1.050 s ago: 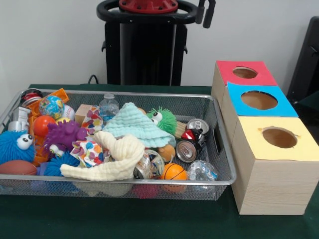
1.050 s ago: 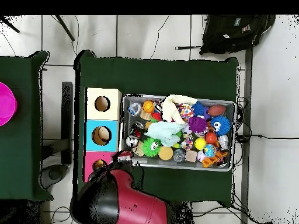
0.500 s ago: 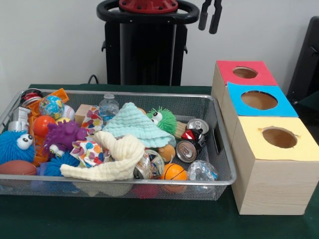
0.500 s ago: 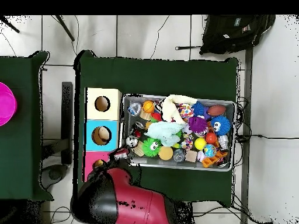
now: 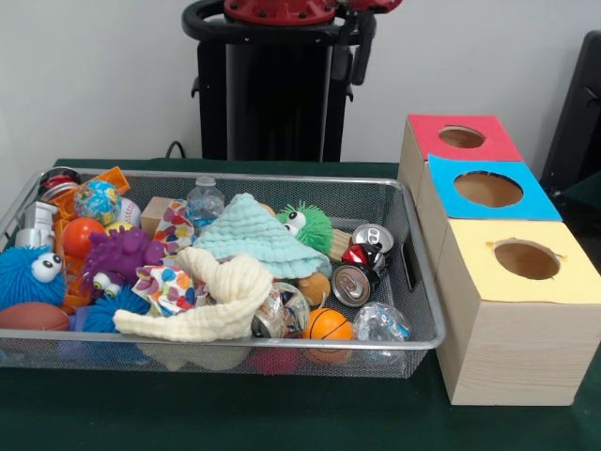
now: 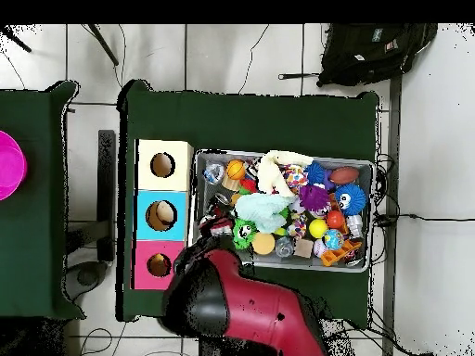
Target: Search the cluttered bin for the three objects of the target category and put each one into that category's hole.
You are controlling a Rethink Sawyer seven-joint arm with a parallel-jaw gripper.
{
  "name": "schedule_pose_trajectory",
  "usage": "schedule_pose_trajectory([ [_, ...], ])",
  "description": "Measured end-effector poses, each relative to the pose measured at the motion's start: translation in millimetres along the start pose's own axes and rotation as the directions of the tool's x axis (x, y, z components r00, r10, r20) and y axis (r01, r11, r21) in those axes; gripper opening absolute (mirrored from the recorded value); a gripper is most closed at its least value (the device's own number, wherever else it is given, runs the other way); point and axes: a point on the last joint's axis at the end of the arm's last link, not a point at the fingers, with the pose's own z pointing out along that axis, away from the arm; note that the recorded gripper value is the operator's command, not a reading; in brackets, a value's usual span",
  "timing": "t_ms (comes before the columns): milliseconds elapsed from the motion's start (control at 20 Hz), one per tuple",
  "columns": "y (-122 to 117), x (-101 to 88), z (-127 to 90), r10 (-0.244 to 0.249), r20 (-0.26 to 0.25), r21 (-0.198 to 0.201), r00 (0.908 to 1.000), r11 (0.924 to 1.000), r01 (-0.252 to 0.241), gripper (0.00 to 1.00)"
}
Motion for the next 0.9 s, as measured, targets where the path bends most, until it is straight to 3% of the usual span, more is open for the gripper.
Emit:
schedule_pose_trajectory([
  [350, -0.8, -35.7, 9.6, 0.012, -0.009, -0.01, 0.9999, 0.9999, -0.013, 1.0],
  [900, 2.9, -56.3, 16.4, -0.023, -0.034, -0.043, 0.9992, 0.9989, 0.021, 1.0],
])
